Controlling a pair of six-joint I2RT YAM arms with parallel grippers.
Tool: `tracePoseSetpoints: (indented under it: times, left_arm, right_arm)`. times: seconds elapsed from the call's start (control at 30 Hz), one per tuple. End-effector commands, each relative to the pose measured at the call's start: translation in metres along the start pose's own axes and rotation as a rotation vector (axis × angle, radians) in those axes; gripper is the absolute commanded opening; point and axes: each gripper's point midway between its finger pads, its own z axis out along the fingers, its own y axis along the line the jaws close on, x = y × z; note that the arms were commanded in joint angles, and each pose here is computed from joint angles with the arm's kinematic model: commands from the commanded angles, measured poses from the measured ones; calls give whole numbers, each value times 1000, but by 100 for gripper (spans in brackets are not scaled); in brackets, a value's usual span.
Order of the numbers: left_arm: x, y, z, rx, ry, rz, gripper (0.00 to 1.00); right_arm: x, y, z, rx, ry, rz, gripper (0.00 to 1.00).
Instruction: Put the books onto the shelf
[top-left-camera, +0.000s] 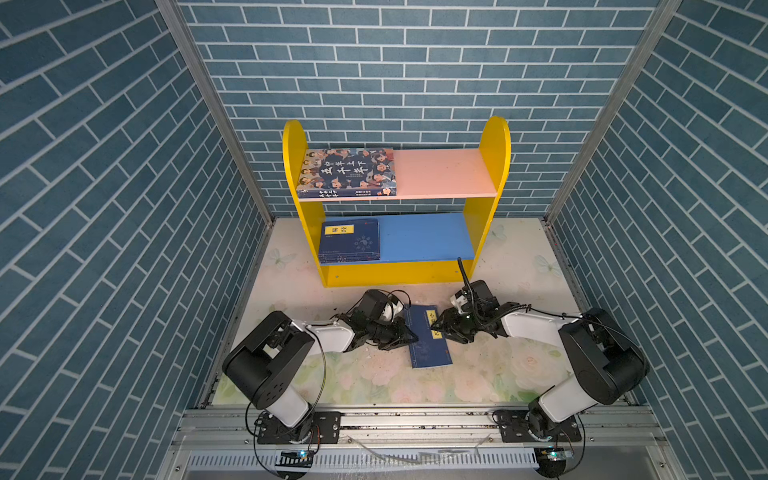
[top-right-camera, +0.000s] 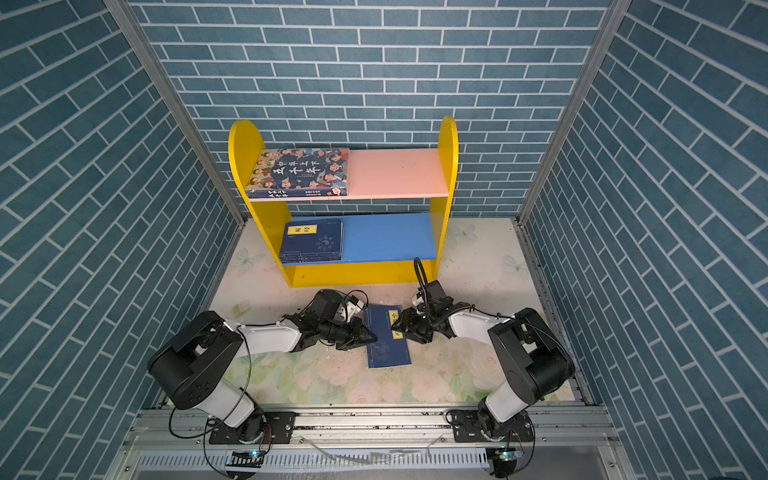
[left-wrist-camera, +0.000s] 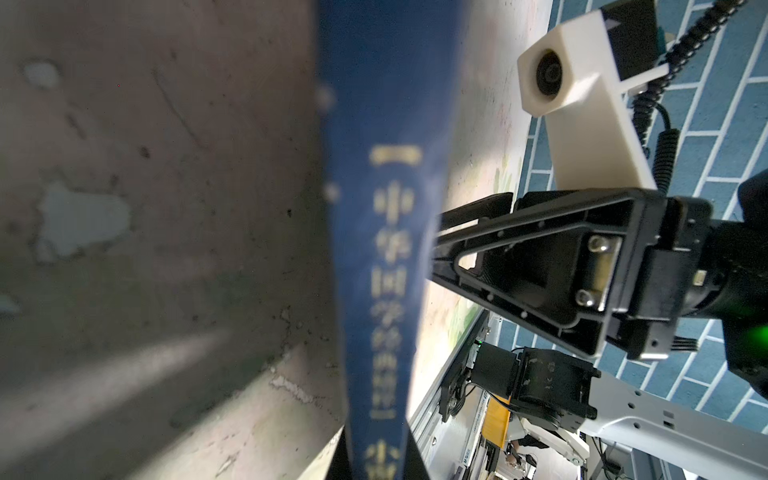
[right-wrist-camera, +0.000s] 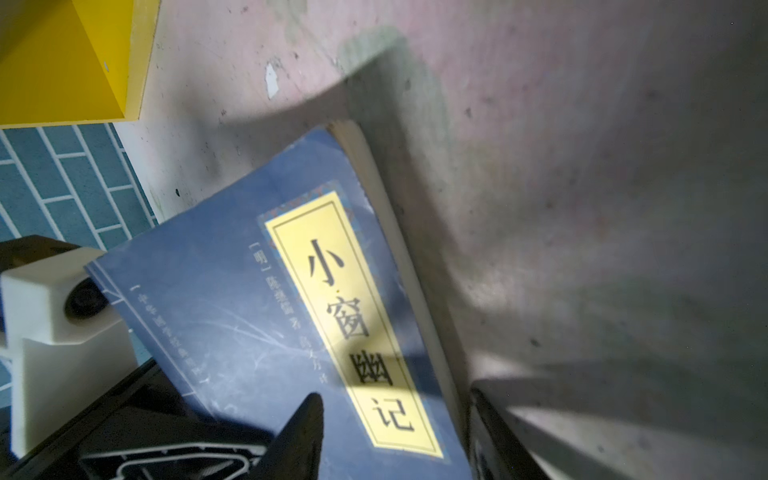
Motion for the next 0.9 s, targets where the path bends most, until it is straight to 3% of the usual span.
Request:
tracePoseSetpoints:
  times: [0.0,0.17,0.43,0.63,0.87]
  left_arm:
    - [-3,-20,-9,30,-5,33,3]
    - [7,-51,-23,105,43,75,2]
    - [22,-115,-66,272,41,277,2]
    - [4,-163,-101,356,-33,382,1]
    - [-35,-202,-139,362,-194,445,0]
  right_arm:
    - [4,-20,-13,100,-42,58,58]
    - [-1,-6,-55,115,-168,58,60]
    - [15,24,-154,42,-399,57,63]
    - [26,61,-206,-106,-491,22,67]
    - [22,113,-232,-294,-534,-44,68]
